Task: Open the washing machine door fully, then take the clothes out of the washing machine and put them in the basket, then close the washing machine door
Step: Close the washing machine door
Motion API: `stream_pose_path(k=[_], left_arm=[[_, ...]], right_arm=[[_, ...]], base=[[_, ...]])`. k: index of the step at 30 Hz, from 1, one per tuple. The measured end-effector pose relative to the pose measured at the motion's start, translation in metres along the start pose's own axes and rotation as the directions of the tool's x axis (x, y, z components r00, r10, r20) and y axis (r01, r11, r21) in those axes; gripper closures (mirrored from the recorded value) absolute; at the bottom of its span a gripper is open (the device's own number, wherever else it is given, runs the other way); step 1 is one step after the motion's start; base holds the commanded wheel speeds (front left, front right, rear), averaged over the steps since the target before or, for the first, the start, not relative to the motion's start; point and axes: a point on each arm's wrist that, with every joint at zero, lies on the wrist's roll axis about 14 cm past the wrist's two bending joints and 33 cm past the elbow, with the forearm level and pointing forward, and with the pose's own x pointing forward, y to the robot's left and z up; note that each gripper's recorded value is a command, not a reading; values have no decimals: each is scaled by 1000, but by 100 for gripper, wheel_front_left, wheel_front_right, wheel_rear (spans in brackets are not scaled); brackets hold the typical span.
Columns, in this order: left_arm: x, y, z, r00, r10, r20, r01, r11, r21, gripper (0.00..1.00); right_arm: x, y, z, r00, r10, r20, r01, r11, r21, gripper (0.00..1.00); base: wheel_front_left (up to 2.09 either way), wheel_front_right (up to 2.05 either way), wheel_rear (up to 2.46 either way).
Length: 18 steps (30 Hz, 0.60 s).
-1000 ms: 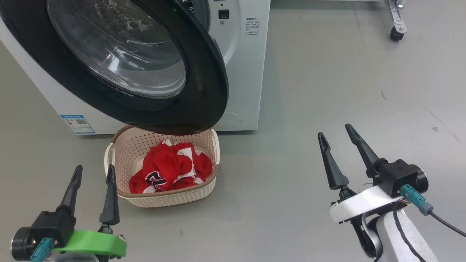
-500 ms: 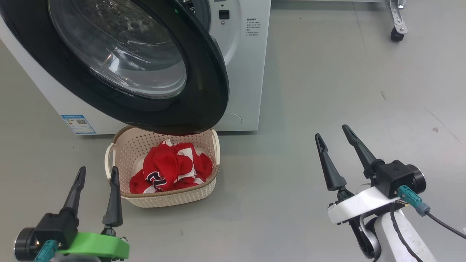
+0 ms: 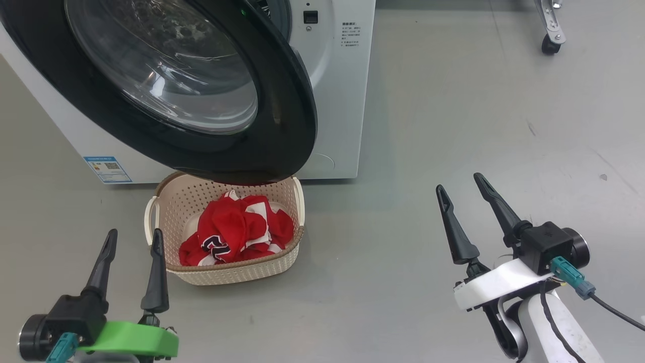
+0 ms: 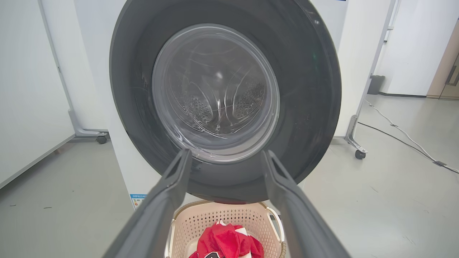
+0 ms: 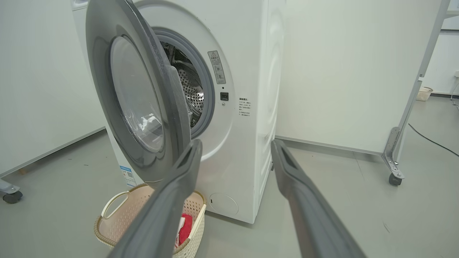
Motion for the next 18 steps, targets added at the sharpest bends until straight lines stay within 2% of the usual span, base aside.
stream_pose_path(k=[17,18], left_arm=[[1,5,-4,1000,14,-7,-14,1000,1,0],[1,5,-4,1000,12,-7,-12,1000,1,0]], right_arm=[[2,-2,-6,1000,-3,-15,3,1000,6,0],[3,-2,-7,1000,-2,-16,2,1000,7,31]], base=[[0,0,0],[0,0,0]])
